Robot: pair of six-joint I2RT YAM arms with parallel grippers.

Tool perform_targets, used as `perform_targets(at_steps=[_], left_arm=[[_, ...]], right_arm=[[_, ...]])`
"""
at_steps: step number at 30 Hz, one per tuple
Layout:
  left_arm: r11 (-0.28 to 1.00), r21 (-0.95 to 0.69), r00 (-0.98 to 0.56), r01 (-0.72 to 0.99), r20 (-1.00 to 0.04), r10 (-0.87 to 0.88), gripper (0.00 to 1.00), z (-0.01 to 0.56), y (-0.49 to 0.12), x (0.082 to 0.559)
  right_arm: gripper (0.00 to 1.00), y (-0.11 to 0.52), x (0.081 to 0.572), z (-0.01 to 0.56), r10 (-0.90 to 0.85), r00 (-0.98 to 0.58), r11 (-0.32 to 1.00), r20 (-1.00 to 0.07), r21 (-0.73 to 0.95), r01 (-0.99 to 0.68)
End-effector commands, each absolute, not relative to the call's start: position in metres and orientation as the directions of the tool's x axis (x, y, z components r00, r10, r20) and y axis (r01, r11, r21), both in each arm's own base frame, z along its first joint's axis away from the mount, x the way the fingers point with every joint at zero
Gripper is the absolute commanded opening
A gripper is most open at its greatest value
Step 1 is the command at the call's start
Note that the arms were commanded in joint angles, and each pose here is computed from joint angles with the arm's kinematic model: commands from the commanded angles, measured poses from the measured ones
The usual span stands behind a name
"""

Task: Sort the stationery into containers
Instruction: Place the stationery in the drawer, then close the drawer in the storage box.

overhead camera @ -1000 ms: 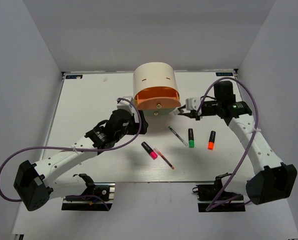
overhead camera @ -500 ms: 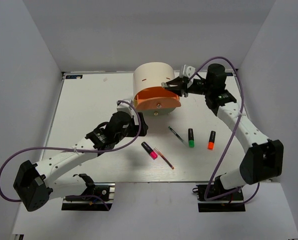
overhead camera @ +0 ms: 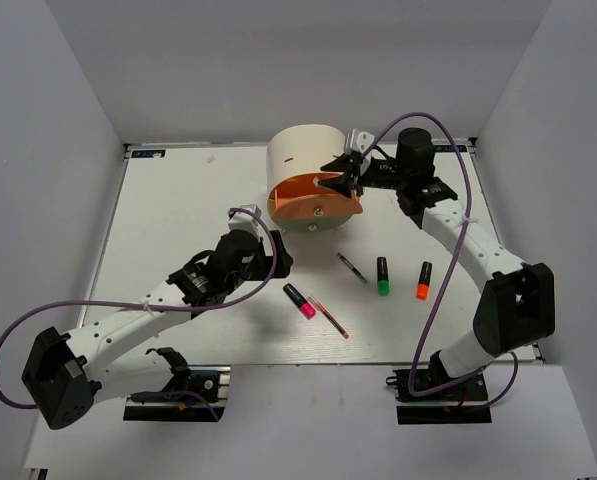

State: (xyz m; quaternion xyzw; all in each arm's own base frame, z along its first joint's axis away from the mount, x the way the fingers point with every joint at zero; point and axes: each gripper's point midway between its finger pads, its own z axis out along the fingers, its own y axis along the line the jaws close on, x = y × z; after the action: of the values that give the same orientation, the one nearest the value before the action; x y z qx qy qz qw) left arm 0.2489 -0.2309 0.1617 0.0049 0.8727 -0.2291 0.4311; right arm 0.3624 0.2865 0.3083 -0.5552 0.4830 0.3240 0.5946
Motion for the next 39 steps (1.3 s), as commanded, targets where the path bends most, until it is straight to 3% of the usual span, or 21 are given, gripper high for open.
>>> perform_targets(at_steps=[1, 4, 8, 9, 10, 13, 17, 21, 33, 39], left_arm=[[0.886, -0.414, -0.633, 0.209, -0.748, -0.200, 0.99, 0.162, -0.230, 0.243], [0.886, -0.414, -0.633, 0.209, -0.748, -0.200, 0.99, 0.162, -0.230, 0.243], [0.889, -0.409, -0.637, 0.206, -0.745, -0.195, 0.99, 0.159, -0.231, 0.244], [0.889, -0.409, -0.637, 0.206, -0.745, -0.195, 0.99, 0.159, -0.231, 0.244], [0.889, -0.409, -0.637, 0.206, -0.745, -0.195, 0.99, 0.159, -0.231, 0.244], [0.890, -0.411, -0.644, 0.198, -0.739, -0.198, 0.99, 0.157, -0.231, 0.244], [0.891, -0.411, -0.660, 0.192, -0.726, -0.194, 0.99, 0.149, -0.232, 0.242], [0.891, -0.411, -0.660, 0.192, -0.726, -0.193, 0.99, 0.149, -0.232, 0.242], [0.891, -0.411, -0.669, 0.194, -0.720, -0.186, 0.99, 0.147, -0.235, 0.242], [0.891, -0.410, -0.677, 0.197, -0.714, -0.179, 0.99, 0.144, -0.236, 0.242]], right_arm=[[0.42, 0.289, 0.366, 0.324, -0.145, 0.358, 0.183, -0.922, -0.381, -0.906], [0.48, 0.288, 0.365, 0.327, -0.145, 0.362, 0.188, -0.921, -0.385, -0.904], [0.46, 0.289, 0.362, 0.330, -0.140, 0.351, 0.190, -0.926, -0.373, -0.908], [0.42, 0.287, 0.359, 0.339, -0.129, 0.369, 0.193, -0.920, -0.388, -0.901], [0.25, 0.285, 0.357, 0.341, -0.123, 0.374, 0.191, -0.919, -0.392, -0.900], [0.00, 0.282, 0.335, 0.344, -0.095, 0.415, 0.124, -0.905, -0.424, -0.897], [0.00, 0.280, 0.303, 0.336, -0.086, 0.470, 0.006, -0.879, -0.472, -0.882], [0.00, 0.273, 0.293, 0.291, -0.188, 0.437, -0.085, -0.880, -0.429, -0.899], [0.00, 0.269, 0.314, 0.250, -0.320, 0.398, -0.060, -0.860, -0.401, -0.914], [0.00, 0.267, 0.337, 0.238, -0.385, 0.381, 0.021, -0.841, -0.421, -0.907]])
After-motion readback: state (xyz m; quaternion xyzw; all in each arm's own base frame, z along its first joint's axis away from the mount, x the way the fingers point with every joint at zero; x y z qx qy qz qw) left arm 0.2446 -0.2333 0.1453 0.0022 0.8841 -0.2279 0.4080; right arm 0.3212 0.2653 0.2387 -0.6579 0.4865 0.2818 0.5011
